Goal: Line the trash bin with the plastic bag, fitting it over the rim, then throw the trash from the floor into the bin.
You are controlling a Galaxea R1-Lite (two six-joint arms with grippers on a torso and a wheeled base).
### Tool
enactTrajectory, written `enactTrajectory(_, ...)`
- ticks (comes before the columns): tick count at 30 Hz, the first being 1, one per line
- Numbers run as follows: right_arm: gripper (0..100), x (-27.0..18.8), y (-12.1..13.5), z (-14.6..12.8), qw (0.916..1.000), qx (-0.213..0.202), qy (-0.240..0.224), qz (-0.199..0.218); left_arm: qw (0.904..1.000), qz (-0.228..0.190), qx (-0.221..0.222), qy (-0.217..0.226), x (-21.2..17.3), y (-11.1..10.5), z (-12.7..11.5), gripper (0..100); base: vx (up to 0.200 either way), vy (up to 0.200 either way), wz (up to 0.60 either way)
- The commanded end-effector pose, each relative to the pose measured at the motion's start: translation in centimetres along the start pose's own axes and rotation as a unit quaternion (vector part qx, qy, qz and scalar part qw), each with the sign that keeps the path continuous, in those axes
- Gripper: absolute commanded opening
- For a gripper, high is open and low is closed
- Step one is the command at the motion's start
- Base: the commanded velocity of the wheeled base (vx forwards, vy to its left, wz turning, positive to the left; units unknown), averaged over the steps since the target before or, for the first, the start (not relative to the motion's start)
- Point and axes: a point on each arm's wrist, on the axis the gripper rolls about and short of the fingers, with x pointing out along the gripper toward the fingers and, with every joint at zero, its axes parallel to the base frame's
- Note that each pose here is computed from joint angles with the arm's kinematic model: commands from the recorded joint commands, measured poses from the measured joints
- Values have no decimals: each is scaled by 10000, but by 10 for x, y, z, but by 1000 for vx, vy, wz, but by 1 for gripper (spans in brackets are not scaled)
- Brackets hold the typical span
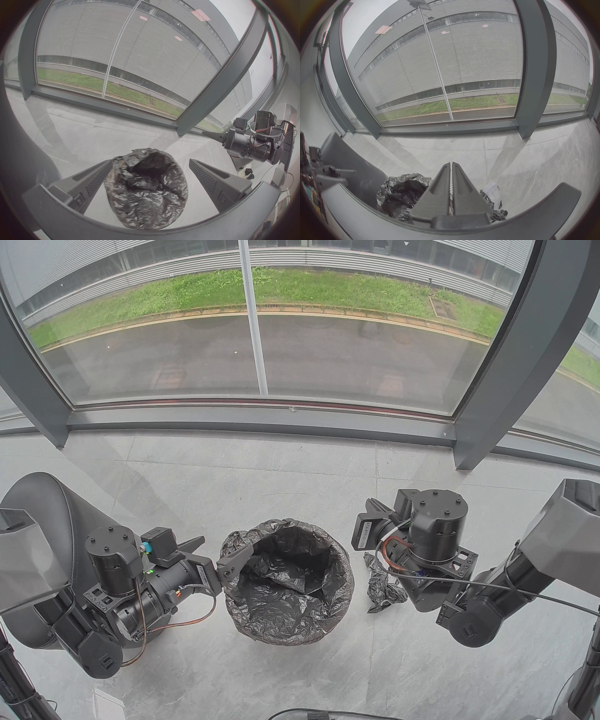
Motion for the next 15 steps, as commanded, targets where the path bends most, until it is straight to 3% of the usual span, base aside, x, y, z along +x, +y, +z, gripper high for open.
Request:
enactTrajectory(1,0,-11,-4,21,9995,175,-262,32,9995,-296,3,59,13,-18,-5,100,0,0,0)
enactTrajectory(6,0,-10,-3,20,9995,174,-260,47,9993,-240,0,273,33,-12,-23,100,0,0,0)
enactTrajectory(8,0,-9,-3,17,9996,166,-225,87,9995,-114,-17,277,53,0,-31,100,0,0,0)
enactTrajectory(15,0,-8,-5,16,9995,169,-206,146,9996,213,-61,186,80,27,-29,100,0,0,0)
